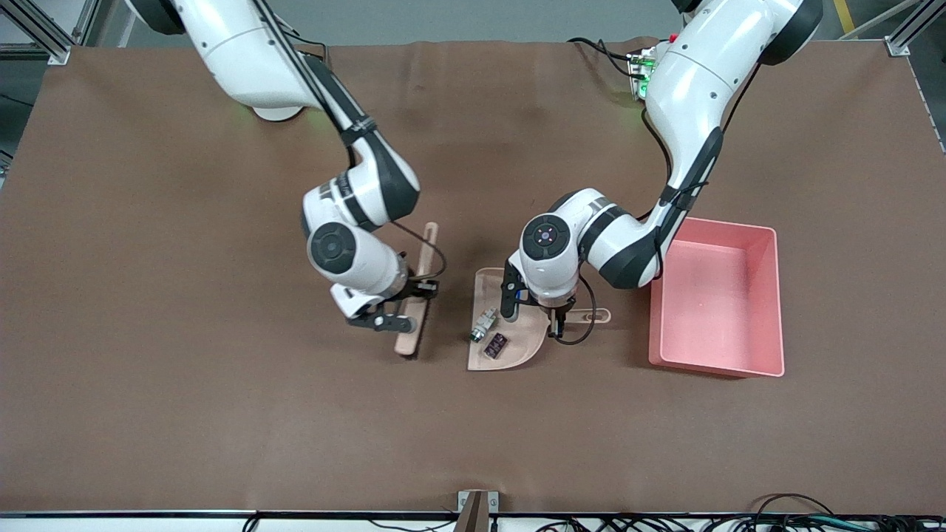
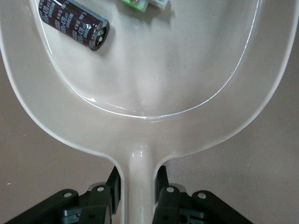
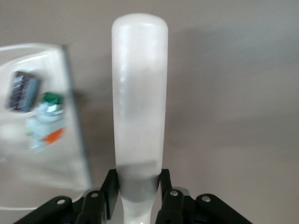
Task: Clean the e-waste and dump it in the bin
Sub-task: 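Sweep the switch and capacitor into the dustpan with the right gripper, then draw the brush back with the right gripper while the left gripper lifts the dustpan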
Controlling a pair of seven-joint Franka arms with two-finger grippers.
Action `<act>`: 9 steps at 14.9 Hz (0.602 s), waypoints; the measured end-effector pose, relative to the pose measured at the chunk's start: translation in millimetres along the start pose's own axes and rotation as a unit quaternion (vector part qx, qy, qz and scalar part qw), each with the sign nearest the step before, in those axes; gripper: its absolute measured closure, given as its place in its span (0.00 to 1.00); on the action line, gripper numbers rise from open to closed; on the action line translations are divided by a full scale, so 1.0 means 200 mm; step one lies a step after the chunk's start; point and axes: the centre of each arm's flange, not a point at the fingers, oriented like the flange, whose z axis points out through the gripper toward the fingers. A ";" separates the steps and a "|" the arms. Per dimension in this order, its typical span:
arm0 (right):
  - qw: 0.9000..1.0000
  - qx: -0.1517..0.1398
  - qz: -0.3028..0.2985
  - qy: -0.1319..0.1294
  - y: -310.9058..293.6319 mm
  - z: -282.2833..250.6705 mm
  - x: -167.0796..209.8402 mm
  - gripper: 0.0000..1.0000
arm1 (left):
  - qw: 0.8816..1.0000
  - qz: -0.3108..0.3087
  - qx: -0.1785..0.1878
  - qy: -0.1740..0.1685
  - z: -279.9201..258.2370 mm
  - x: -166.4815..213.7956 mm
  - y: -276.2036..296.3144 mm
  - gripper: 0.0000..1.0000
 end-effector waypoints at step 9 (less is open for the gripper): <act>0.998 -0.051 -0.040 0.013 1.03 -0.30 0.32 0.60 | 0.998 -0.049 0.003 0.048 -0.17 -0.05 -0.14 0.67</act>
